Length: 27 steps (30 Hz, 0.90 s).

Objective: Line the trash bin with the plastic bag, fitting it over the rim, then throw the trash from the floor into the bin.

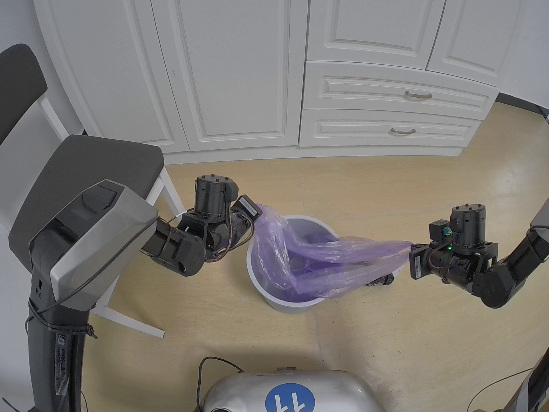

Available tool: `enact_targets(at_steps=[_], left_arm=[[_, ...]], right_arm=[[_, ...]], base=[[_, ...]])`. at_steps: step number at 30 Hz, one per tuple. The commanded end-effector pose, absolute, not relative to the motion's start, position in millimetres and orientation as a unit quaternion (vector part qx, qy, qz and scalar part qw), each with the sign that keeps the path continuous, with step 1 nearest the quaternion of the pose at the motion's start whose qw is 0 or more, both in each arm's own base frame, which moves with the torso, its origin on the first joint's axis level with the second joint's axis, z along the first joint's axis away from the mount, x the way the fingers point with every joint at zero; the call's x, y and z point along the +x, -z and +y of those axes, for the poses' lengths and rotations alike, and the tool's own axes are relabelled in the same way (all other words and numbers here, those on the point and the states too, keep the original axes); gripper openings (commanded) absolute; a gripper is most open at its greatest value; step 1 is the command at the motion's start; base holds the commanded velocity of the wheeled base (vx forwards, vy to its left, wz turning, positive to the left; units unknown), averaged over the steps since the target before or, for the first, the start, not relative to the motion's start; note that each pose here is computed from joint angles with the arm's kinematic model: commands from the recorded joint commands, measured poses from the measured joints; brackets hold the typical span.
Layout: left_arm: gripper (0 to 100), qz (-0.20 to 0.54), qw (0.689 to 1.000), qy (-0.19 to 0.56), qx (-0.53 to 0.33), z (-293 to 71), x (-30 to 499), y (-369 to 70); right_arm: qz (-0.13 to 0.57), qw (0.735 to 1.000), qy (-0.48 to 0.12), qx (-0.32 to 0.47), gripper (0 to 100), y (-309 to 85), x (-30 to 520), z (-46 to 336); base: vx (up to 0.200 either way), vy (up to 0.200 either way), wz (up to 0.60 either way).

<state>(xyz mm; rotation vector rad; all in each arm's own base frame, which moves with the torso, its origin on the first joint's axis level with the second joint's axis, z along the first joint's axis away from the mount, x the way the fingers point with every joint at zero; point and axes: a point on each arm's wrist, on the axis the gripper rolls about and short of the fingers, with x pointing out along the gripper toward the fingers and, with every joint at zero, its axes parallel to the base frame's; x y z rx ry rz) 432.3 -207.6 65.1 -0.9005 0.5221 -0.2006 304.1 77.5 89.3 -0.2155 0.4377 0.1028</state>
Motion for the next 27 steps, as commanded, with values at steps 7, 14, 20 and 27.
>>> enact_targets(at_steps=[7,14,20,27], left_arm=[[0,0.239,0.870,0.101,-0.420,-191.8,408.6,-59.1],[0,0.223,0.872,0.136,-0.413,-164.7,389.4,-92.2],[0,0.194,0.872,0.149,-0.425,-143.8,388.0,-101.2],[0,0.215,0.868,0.156,-0.421,-150.4,388.0,-88.5]], right_arm=[[0.212,0.969,-0.116,0.047,0,-77.9,317.6,160.6],[0.222,0.950,-0.125,0.182,0,-66.6,336.5,204.5],[0.236,0.929,-0.114,0.262,0,-47.3,354.5,221.2],[0.250,0.924,-0.099,0.271,0,-16.6,369.9,226.2]], base=[[0.000,0.000,0.00],[0.000,0.000,0.00],[0.000,0.000,0.00],[0.000,0.000,0.00]])
